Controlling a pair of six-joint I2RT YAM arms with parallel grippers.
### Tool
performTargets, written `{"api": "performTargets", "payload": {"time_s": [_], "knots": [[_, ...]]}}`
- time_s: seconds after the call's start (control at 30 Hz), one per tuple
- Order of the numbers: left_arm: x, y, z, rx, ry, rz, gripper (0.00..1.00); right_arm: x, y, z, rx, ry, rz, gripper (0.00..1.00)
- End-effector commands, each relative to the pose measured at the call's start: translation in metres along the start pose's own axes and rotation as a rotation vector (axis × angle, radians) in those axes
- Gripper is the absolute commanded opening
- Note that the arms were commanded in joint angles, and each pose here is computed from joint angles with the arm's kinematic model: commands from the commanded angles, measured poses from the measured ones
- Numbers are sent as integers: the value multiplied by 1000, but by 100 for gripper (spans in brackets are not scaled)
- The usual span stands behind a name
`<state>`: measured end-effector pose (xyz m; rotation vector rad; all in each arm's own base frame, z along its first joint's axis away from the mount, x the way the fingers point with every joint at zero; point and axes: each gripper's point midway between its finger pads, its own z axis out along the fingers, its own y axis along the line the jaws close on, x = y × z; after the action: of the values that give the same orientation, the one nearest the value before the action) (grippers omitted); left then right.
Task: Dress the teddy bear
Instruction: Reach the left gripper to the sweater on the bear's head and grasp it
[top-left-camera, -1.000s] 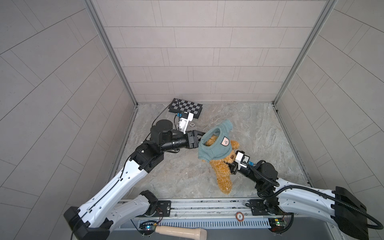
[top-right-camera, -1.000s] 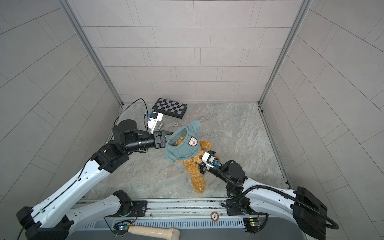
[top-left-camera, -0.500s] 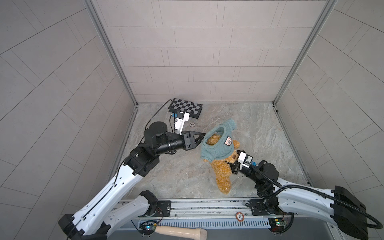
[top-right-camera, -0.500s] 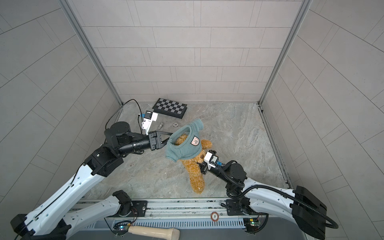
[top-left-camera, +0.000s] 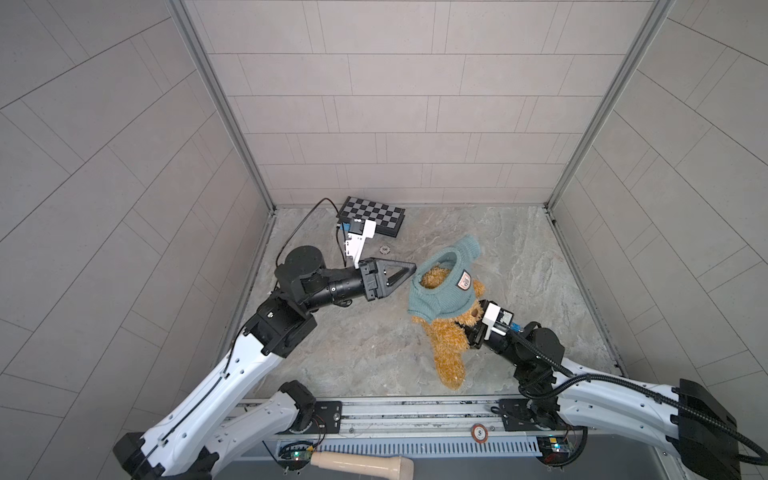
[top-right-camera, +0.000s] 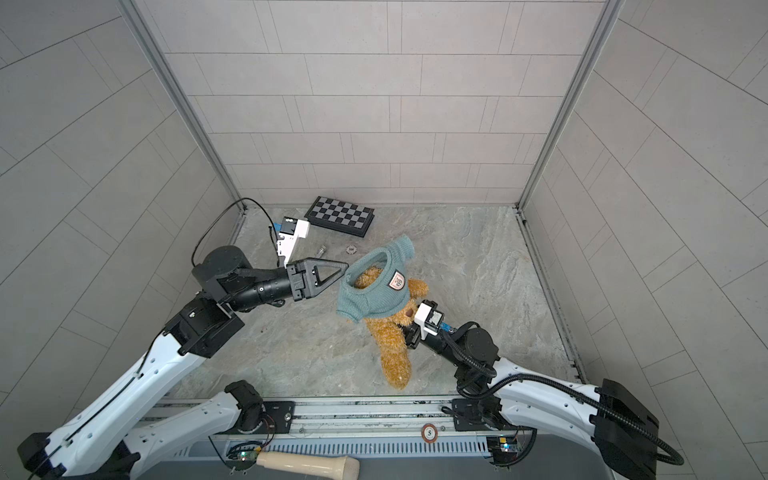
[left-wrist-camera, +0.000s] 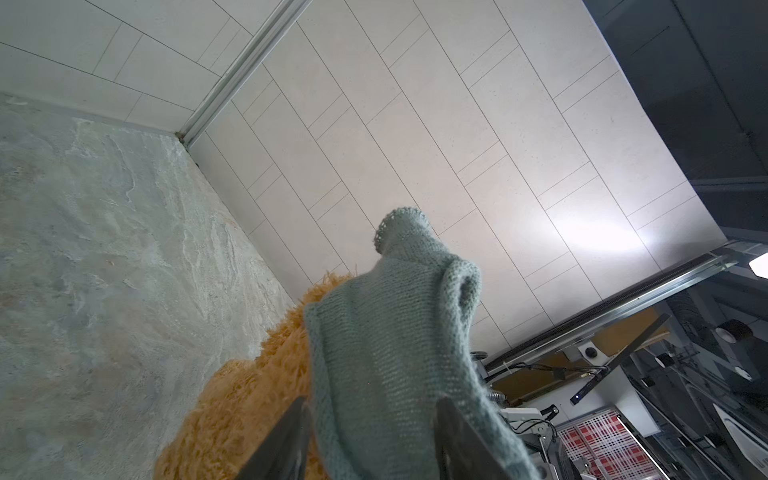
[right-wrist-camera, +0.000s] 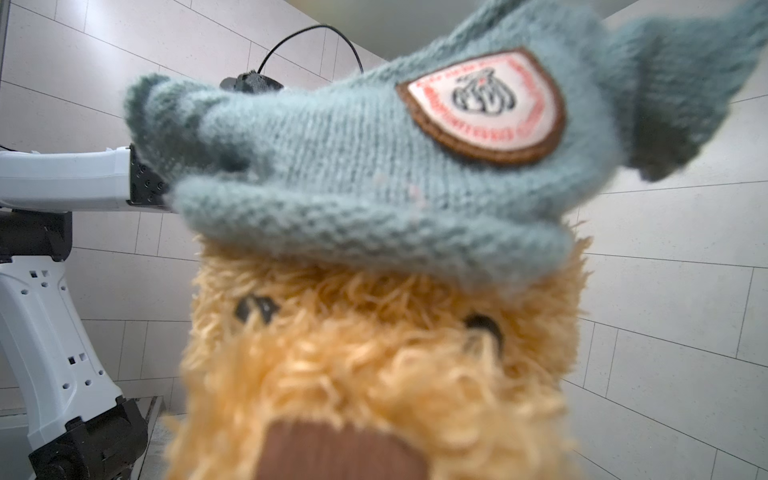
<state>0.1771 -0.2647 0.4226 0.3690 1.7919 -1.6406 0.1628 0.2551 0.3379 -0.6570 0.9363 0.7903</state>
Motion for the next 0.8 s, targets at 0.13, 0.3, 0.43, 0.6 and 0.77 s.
{"api": "performTargets", "payload": {"time_s": [0.13, 0.3, 0.43, 0.6, 0.77], "knots": [[10, -4, 9, 16, 45, 24, 46, -28, -4, 9, 13, -91, -14, 0], [12, 0, 13, 8, 49, 23, 30, -31, -3, 11, 7, -99, -16, 0], [18, 5, 19, -10, 75, 26, 13, -31, -4, 12, 15, -100, -20, 0], [28, 9, 24, -23, 106, 30, 0, -29, -9, 13, 44, -101, -18, 0], [48, 40, 21, -162, 188, 41, 0, -34, -12, 10, 59, -134, -17, 0]]}}
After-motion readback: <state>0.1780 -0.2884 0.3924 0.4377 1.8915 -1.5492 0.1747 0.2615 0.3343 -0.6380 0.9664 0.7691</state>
